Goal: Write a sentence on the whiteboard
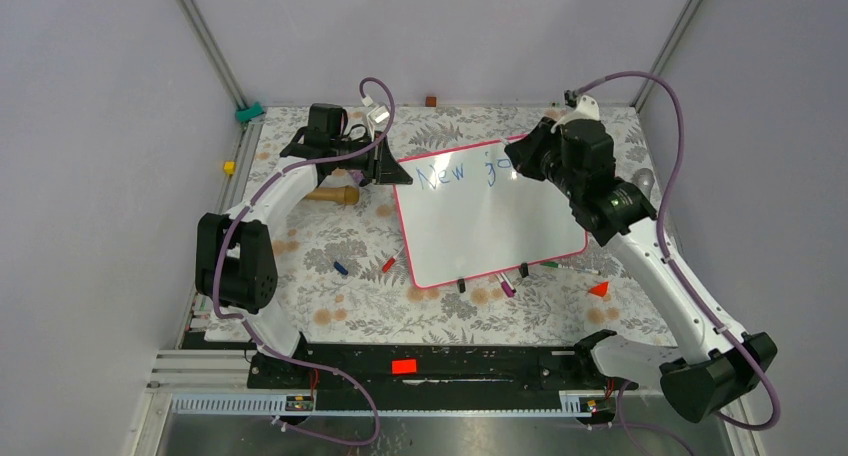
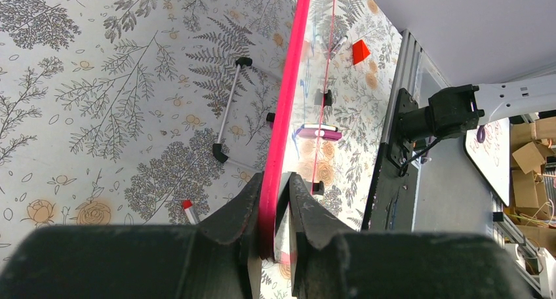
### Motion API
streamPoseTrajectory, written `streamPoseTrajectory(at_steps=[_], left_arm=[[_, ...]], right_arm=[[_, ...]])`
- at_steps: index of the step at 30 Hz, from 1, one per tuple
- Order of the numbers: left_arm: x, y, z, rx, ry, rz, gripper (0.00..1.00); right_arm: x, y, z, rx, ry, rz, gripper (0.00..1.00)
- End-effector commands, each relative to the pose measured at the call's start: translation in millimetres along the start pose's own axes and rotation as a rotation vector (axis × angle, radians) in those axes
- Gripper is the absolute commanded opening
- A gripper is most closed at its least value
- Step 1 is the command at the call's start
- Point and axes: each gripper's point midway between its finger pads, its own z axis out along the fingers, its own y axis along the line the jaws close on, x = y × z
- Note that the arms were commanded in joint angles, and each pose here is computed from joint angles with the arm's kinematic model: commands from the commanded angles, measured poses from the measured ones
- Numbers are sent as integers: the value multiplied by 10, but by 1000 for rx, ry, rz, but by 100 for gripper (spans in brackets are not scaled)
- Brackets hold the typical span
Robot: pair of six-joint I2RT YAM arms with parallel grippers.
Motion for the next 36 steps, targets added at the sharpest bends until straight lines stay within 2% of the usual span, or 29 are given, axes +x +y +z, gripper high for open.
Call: streamPoseTrajectory(at_steps=[1,12,19,27,32,36], left_arm=[[-36,253,70,-133,-2,89,7],[-18,252,62,-140,0,93,7],[-58,222,33,-147,-9,108,8],[-134,222,-11,-184,-36,143,8],[-276,213,21,-177,-89,143,8],[-181,299,60,-181,-42,131,8]], right_arm=[[-65,117,-171,-74,-60,-28,0],[237,142,-173,-154,32,-115,0],[246,124,-169,-137,34,-72,0],[272,222,-205,-207,15,-21,0],[273,107,-184,-132,31,-28,0],[292,-1,-184,-86,26,-45,0]])
